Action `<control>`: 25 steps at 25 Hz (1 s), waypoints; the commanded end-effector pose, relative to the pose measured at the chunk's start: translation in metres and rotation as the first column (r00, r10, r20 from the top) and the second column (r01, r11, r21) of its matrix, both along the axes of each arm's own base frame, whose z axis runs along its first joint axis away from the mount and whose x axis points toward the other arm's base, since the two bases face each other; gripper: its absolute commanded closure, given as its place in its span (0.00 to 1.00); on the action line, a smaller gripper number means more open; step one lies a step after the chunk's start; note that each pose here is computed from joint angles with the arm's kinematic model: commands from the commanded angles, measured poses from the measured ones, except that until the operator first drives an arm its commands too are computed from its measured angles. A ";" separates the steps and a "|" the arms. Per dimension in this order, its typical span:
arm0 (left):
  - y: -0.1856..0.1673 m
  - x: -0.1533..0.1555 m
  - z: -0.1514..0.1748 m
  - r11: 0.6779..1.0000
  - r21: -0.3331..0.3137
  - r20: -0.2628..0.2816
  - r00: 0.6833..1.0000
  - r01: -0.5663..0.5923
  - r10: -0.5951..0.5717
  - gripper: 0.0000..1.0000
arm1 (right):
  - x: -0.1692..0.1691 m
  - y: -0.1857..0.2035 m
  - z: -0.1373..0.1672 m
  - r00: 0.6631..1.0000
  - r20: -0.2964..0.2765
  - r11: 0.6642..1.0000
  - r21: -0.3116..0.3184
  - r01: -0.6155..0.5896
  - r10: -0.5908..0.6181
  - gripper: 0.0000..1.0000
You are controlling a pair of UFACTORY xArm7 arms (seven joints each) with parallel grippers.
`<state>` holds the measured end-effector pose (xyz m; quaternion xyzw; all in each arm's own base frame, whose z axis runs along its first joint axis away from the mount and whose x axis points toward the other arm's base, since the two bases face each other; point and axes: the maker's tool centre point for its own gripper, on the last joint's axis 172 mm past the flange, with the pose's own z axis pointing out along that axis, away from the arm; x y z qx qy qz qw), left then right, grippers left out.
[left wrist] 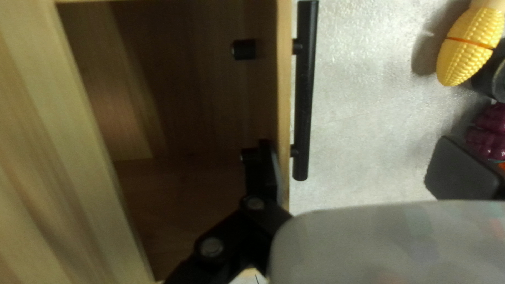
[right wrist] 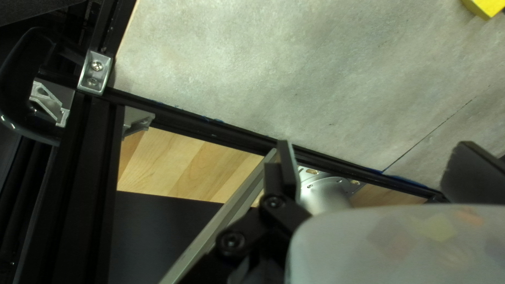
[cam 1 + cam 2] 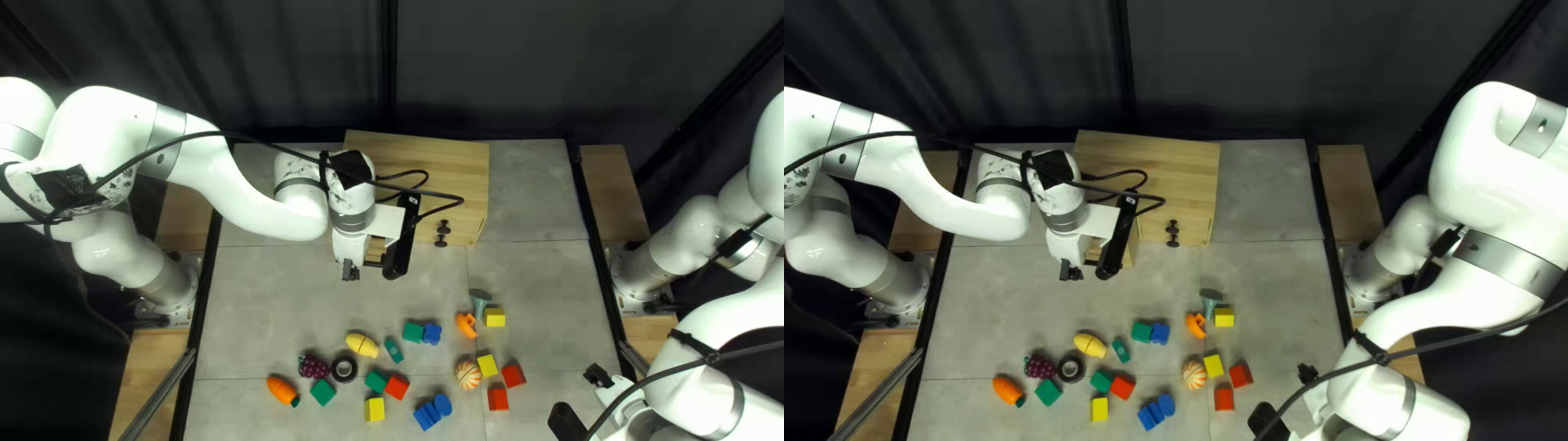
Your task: Open drawers and place objects into drawer and close
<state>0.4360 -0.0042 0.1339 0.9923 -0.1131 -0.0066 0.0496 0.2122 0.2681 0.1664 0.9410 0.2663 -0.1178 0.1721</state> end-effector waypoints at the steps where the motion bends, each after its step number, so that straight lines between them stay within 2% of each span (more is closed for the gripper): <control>1: -0.004 0.002 0.000 1.000 -0.002 -0.001 1.000 0.006 -0.006 0.00 | 0.000 0.000 0.000 1.000 0.000 1.000 0.000 0.000 0.000 0.00; 25: -0.012 -0.003 -0.001 1.000 0.000 -0.004 1.000 0.010 -0.010 0.00 | 0.000 0.000 0.000 1.000 0.000 1.000 0.000 0.000 0.000 0.00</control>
